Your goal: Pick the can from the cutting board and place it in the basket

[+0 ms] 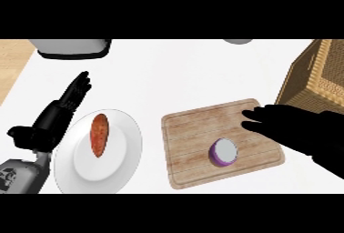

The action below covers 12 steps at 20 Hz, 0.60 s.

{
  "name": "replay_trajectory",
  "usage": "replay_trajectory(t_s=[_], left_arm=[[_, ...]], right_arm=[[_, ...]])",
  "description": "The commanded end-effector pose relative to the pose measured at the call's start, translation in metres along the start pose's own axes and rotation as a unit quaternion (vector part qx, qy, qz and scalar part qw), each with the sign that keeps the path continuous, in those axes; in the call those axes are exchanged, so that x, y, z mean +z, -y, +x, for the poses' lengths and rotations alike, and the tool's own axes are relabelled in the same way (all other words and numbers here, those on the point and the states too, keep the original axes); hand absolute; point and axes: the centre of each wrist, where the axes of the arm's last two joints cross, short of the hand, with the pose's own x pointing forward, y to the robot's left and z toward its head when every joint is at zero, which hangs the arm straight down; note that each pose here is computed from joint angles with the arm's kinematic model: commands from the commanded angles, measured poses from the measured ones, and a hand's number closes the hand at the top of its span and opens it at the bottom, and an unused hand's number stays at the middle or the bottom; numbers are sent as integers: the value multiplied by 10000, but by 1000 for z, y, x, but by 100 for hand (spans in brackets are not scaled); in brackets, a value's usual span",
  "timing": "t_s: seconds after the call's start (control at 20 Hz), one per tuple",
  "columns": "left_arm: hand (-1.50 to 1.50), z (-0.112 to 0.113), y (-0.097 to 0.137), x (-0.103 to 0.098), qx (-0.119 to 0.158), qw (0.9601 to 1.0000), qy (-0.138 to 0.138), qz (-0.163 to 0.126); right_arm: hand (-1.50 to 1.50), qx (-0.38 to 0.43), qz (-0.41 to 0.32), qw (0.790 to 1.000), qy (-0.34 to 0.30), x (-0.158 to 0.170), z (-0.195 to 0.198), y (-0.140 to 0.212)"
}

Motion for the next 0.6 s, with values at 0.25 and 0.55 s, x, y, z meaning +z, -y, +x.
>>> replay_trajectory(t_s=[0.25,0.55], left_arm=[[0,8,-3,-1,4,10000,45,-34],[0,4,12,-16,25,10000,15,-45]], right_arm=[[-150,-203,66,9996,-200,29,-32,15],[-150,-544,-139,9984,-86,2,-30,-8]])
